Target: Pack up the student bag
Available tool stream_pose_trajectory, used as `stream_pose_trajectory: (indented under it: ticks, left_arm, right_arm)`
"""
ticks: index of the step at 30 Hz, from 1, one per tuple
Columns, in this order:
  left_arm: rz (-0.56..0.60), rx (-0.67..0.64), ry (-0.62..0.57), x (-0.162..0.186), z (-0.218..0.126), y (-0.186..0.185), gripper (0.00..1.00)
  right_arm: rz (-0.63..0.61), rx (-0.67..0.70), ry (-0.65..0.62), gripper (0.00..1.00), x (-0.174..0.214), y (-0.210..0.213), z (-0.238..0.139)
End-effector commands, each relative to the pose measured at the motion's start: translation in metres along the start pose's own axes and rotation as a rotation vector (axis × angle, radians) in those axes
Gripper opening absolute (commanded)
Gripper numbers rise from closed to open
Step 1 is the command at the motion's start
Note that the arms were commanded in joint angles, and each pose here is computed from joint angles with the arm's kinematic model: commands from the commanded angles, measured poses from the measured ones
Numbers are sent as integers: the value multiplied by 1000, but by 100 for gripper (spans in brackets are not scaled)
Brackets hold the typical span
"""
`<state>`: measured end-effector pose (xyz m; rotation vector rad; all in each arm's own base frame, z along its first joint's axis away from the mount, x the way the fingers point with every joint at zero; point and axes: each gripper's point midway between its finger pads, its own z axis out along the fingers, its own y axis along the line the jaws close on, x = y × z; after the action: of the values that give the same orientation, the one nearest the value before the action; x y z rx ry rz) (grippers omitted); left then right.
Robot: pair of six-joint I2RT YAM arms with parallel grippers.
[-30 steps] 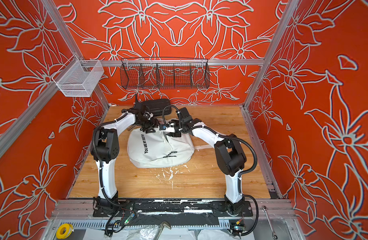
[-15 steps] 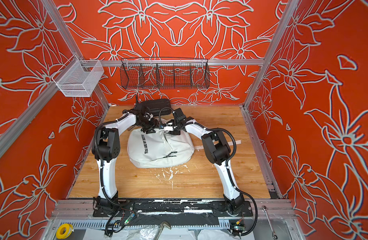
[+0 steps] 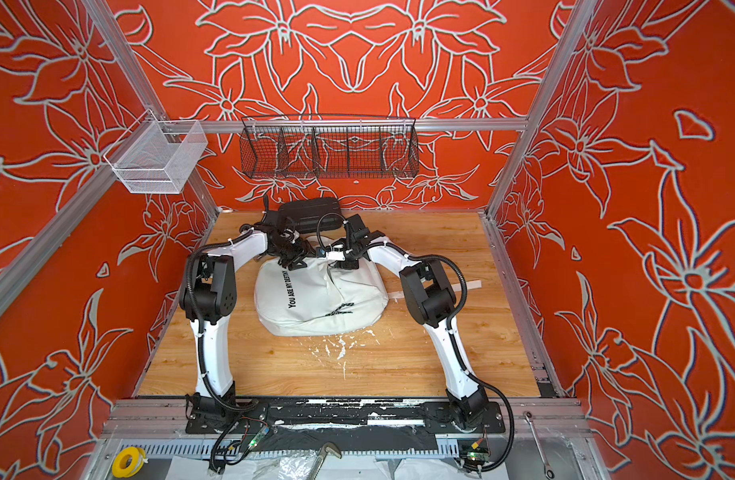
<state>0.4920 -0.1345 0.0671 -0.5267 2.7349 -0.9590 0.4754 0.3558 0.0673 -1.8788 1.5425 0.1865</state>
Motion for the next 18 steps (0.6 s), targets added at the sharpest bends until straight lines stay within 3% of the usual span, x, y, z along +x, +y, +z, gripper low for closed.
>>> stream_pose_trajectory:
  ticks: [1, 7, 10, 14, 18]
  left_arm:
    - [-15, 33, -5, -8, 1, -7, 64]
    - [-31, 31, -6, -7, -2, 2, 63]
    - [-35, 27, -12, -7, -7, 6, 63]
    - [-30, 32, -13, -7, -9, 6, 63]
    - [-24, 58, -2, -7, -7, 1, 63]
  right_arm:
    - [17, -151, 8, 44, 8, 41, 20]
    - [73, -215, 47, 33, 16, 49, 27]
    - [104, -276, 81, 23, 22, 55, 27]
    - [120, -297, 101, 0, 26, 57, 25]
    - [103, -215, 58, 0, 7, 40, 4]
